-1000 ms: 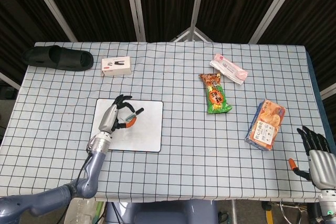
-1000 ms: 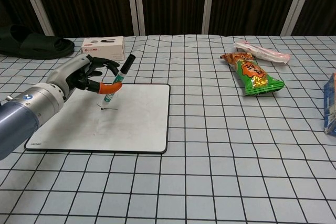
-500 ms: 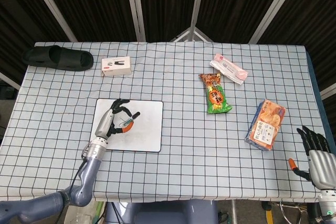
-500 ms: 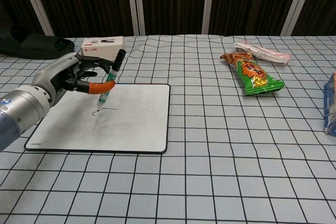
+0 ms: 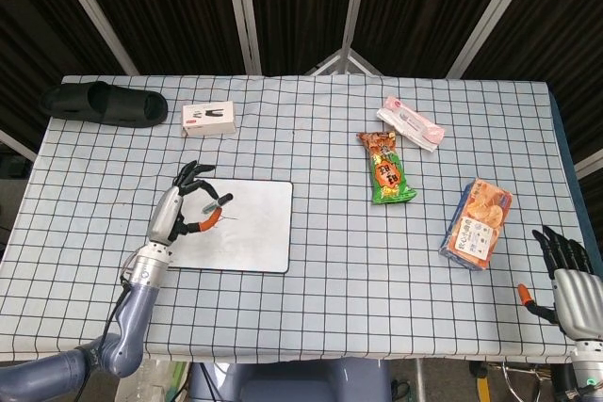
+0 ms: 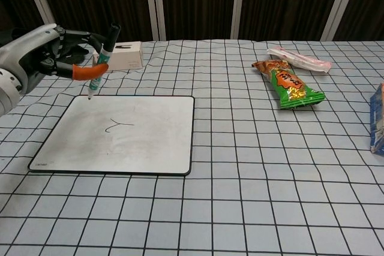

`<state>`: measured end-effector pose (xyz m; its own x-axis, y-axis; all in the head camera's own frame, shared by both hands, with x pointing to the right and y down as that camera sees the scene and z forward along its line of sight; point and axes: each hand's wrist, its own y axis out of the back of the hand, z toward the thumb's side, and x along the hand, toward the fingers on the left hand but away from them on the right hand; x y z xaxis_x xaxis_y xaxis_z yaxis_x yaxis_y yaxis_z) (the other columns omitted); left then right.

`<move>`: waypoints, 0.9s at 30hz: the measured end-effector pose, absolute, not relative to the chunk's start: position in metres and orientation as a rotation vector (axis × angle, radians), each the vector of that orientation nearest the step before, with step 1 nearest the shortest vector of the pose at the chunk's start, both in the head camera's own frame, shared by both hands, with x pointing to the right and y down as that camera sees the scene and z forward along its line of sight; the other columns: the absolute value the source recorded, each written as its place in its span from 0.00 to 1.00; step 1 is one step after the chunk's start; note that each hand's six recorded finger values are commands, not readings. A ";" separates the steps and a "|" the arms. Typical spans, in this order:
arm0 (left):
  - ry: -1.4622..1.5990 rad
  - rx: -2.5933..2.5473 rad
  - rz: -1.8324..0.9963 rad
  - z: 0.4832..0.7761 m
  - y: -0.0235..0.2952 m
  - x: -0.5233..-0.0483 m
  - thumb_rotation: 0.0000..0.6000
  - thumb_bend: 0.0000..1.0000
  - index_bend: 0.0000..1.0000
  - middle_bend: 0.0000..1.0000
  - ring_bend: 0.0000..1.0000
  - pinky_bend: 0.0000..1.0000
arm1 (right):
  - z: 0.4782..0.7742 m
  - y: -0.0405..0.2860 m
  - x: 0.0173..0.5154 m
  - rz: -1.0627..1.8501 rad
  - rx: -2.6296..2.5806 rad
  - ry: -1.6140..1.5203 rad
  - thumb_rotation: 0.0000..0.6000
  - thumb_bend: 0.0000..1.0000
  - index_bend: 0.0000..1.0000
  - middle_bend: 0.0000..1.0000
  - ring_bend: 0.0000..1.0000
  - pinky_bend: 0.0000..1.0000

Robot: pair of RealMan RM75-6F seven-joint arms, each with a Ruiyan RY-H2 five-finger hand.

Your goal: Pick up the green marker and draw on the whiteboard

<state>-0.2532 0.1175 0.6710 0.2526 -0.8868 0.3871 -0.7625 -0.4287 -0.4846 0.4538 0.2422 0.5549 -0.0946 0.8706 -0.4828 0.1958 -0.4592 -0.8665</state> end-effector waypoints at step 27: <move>0.780 -1.868 -1.523 0.713 0.143 -0.331 1.00 0.46 0.62 0.11 0.01 0.03 | 0.554 0.242 0.453 1.606 -1.632 -1.169 1.00 0.35 0.00 0.00 0.00 0.00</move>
<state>-0.3307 0.1432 0.7129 0.1694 -0.7567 0.6314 -0.0699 -0.6483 -0.7582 0.4535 0.2422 0.5542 -0.0995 0.8691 -0.4846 0.1943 -0.4607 -0.8660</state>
